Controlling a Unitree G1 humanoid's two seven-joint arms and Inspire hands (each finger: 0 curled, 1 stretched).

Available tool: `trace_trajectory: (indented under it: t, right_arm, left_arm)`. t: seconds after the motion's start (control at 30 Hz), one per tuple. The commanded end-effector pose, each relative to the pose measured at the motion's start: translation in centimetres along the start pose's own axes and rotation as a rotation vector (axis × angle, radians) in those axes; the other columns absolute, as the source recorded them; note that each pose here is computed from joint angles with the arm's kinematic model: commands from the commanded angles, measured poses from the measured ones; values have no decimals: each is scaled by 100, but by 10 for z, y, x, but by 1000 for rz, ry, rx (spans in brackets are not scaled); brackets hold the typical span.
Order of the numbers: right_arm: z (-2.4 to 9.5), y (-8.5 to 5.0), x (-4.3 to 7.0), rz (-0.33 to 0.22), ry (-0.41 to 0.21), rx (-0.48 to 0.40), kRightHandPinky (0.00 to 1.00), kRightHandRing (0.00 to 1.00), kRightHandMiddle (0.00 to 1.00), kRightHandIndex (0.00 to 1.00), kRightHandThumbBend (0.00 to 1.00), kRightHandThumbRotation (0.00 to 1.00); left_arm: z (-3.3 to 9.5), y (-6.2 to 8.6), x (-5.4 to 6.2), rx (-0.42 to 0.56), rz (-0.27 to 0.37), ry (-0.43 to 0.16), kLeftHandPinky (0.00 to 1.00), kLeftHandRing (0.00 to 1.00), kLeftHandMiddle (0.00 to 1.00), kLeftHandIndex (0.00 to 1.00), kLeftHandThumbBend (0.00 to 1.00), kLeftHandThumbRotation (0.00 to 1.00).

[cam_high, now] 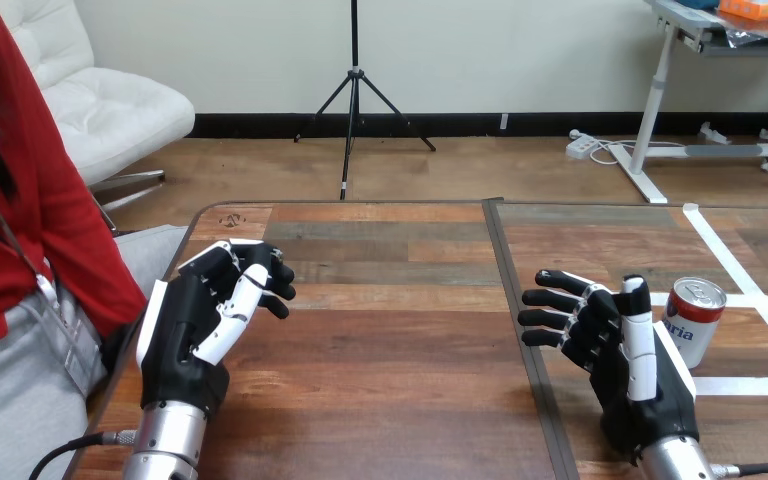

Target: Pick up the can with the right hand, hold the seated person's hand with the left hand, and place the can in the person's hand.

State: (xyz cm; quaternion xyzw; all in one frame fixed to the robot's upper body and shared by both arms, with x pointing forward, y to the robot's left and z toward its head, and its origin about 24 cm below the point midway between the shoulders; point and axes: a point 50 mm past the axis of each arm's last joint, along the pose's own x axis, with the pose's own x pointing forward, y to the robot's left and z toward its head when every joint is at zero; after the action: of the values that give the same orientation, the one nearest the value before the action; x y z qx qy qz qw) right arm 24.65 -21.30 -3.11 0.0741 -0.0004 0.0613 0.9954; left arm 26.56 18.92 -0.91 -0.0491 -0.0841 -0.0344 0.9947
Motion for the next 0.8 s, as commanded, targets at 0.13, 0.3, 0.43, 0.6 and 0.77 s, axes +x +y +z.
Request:
trace_trajectory:
  t: [0.13,0.3,0.43,0.6,0.77]
  right_arm:
    - [28,9,23,44,-114,-31,60,65,67,69,75,100]
    - [28,10,23,44,-116,-37,59,65,67,70,73,100]
    - [29,10,22,45,-117,-38,59,64,67,70,73,100]
    - [28,9,22,41,-114,-38,59,64,67,70,73,100]
    - [27,8,21,32,-107,-36,58,63,67,70,73,100]
  left_arm:
    - [21,-3,25,44,-36,-90,34,44,47,47,36,36]
    - [21,-3,26,50,-36,-88,34,44,47,46,33,36]
    - [20,-3,26,44,-36,-86,34,44,47,47,32,36]
    - [20,-3,26,46,-39,-85,33,44,47,47,31,35]
    - [20,-3,27,43,-37,-83,33,44,47,47,31,35]
